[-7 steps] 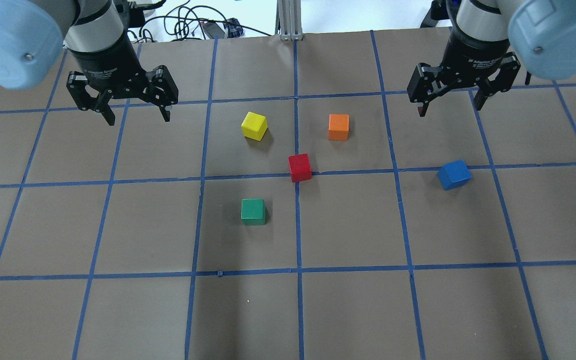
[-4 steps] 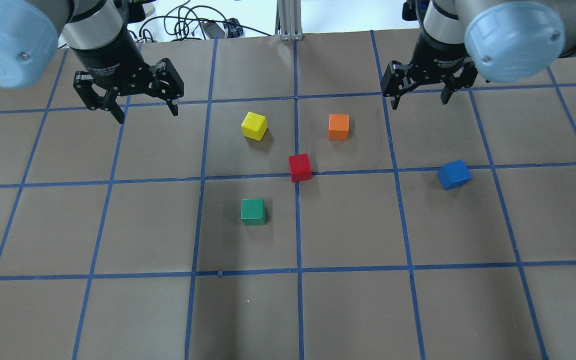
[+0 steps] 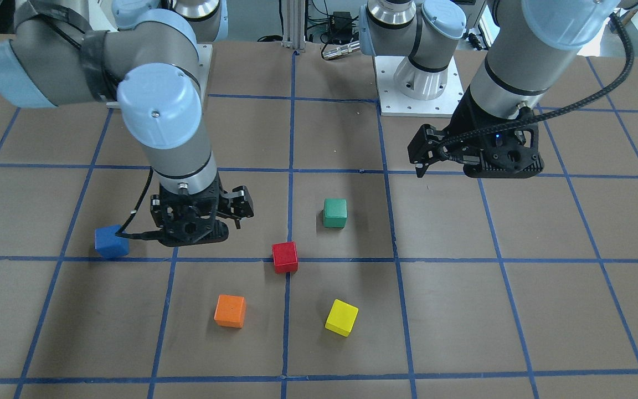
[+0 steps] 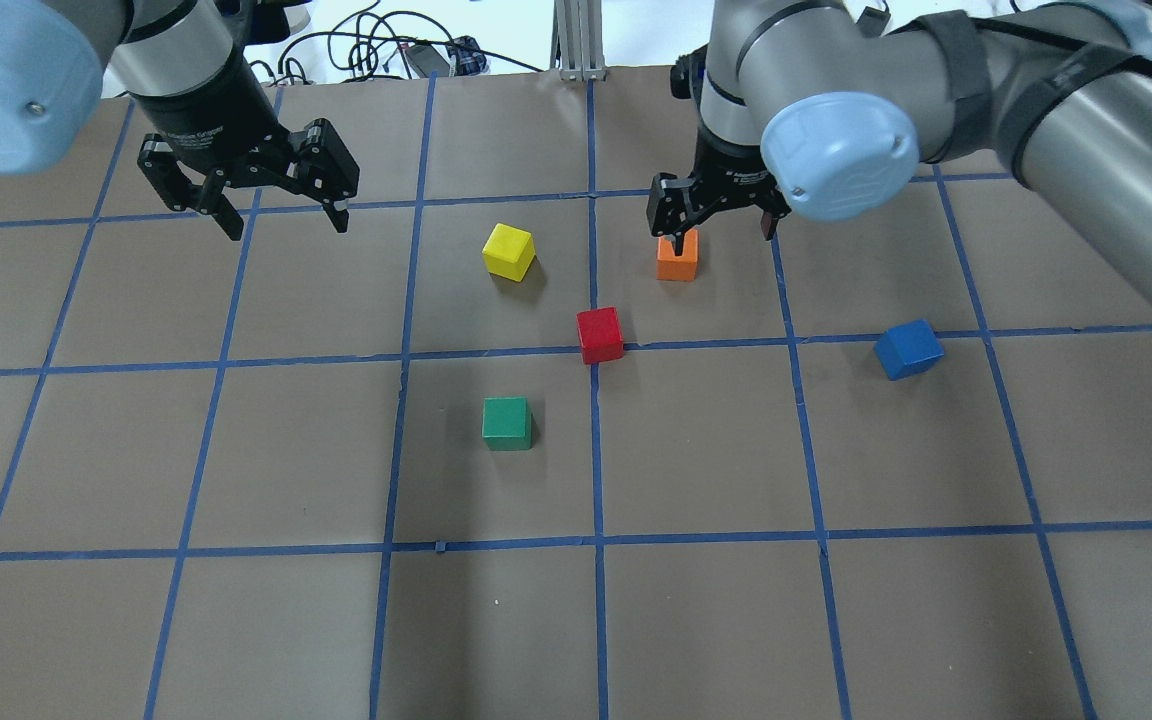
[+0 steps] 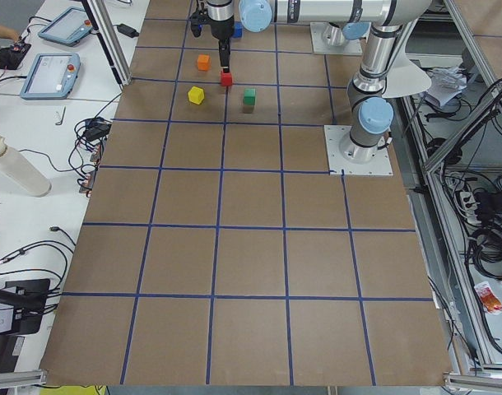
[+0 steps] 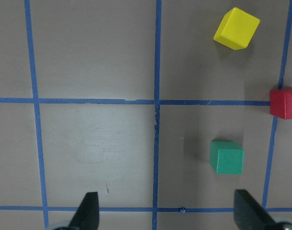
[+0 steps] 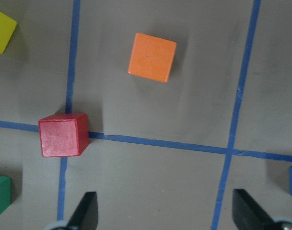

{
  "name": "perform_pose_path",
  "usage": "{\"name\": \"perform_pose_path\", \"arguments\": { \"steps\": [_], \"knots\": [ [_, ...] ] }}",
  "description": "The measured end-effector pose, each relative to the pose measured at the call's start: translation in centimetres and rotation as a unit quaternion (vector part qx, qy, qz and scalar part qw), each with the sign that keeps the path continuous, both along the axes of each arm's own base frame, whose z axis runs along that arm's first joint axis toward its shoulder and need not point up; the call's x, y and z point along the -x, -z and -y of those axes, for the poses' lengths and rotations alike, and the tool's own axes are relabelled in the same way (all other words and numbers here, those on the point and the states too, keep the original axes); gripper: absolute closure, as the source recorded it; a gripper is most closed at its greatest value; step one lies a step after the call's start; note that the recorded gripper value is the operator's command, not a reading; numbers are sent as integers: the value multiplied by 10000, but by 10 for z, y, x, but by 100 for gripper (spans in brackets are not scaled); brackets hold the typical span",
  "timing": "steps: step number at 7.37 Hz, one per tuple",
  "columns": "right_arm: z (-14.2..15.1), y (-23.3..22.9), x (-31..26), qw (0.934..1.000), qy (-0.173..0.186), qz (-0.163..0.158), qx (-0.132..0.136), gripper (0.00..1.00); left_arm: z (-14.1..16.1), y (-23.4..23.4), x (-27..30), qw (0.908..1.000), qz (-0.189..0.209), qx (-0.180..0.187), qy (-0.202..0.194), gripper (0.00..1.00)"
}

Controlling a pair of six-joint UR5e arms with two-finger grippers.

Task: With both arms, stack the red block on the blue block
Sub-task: 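Move the right gripper over the red cube, then close the right gripper on the red cube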

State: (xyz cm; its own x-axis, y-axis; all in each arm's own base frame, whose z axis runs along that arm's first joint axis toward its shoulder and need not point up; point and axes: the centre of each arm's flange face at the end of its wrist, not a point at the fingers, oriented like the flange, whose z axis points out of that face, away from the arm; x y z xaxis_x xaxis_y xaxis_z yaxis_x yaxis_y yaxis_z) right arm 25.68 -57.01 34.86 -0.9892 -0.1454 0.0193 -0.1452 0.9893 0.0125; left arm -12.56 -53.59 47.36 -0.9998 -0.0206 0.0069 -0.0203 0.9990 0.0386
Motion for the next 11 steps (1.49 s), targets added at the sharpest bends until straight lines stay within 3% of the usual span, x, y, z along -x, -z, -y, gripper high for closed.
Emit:
{"name": "perform_pose_path", "arguments": {
  "steps": [3,6,10,11],
  "knots": [
    [10,59,-49,9995,-214,197,76,0,-12,-15,6,9998,-30,101,146,0],
    [13,110,-75,9981,-341,504,-64,0,-17,-18,7,9996,-27,76,254,0],
    [-1,145,-90,9971,-457,541,-287,0,-17,-17,9,9998,-53,39,193,0],
    [-2,149,-94,9964,-469,629,-331,5,-18,-18,9,9998,-49,42,172,0]
  ]
}}
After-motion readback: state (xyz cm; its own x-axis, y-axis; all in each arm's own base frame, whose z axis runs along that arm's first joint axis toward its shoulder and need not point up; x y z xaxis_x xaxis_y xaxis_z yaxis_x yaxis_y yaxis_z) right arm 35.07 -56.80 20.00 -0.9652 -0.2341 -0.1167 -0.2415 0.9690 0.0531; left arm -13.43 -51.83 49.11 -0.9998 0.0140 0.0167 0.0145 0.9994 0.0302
